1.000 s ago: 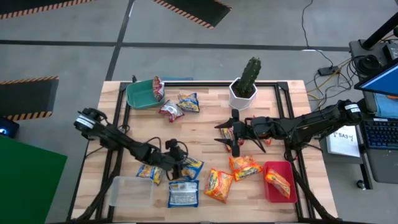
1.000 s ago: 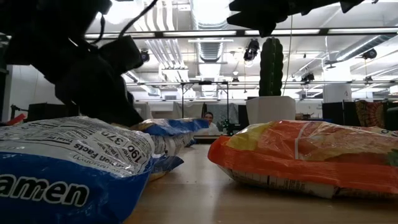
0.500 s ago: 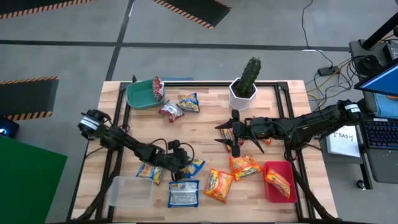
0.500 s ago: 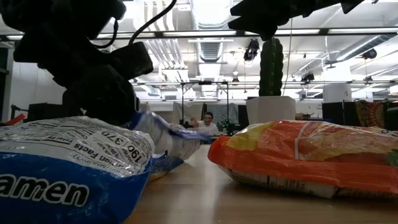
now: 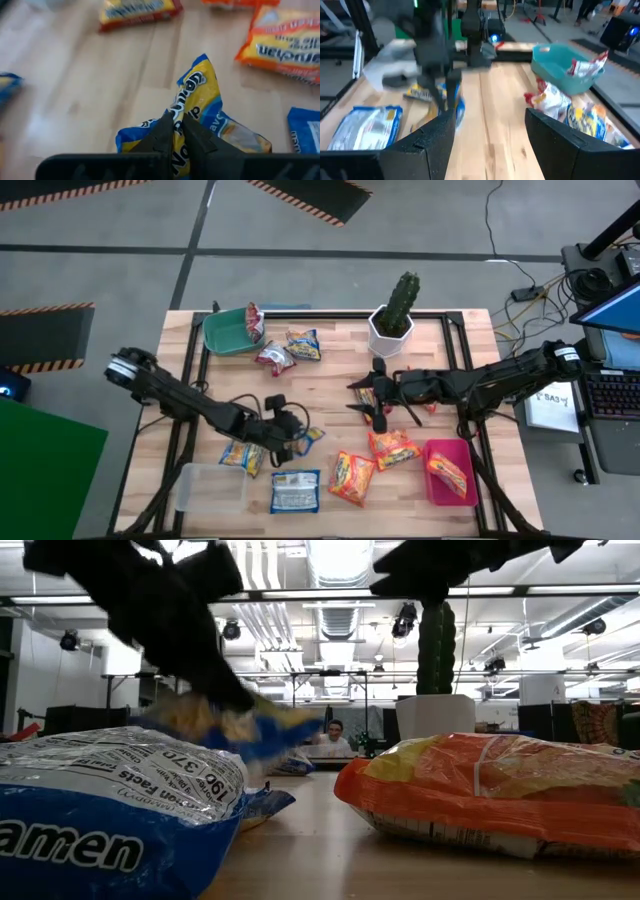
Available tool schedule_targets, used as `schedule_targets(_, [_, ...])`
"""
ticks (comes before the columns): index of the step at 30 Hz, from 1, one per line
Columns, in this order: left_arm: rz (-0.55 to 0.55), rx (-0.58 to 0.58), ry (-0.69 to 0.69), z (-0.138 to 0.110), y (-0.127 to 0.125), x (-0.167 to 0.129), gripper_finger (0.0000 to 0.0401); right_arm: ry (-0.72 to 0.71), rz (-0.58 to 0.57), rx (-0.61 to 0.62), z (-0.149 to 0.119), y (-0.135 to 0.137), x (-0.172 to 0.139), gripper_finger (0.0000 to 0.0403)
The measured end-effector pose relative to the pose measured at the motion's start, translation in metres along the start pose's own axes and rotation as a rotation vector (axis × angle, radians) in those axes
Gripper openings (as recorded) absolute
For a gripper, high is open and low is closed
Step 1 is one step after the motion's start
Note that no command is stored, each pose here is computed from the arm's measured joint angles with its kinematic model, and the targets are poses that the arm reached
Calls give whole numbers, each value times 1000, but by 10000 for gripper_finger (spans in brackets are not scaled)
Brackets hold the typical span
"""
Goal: Sort Maruchan noodles
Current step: Put the middle right blue noodle pack into the transparent bin
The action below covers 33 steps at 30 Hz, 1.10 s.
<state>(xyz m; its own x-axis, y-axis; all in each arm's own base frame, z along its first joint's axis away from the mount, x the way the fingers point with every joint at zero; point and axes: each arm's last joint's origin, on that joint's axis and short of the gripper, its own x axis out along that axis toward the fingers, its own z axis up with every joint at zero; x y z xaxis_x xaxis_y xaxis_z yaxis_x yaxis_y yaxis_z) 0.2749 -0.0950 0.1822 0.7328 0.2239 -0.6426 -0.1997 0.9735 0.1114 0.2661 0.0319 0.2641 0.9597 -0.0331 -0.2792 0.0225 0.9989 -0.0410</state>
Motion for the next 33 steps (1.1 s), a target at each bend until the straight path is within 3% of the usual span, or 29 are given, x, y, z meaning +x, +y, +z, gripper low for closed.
schedule_targets(6, [-13, -2, -88, 31, 15, -43, 5, 111, 6, 37, -2, -1, -13, 228])
schedule_targets(11, [-7, 2, -150, 56, 26, -80, 4, 121, 4, 67, 1, -3, -24, 228])
schedule_targets(22, [85, 12, -80, 109, 48, -146, 4, 252, -13, 137, -9, -5, -37, 228])
schedule_targets(28, [287, 41, 74, 110, 66, -170, 3, 242, -12, 138, -8, -5, -37, 228])
schedule_targets(33, [428, -8, 141, 104, 80, -185, 3, 250, -13, 137, -9, -5, -37, 228])
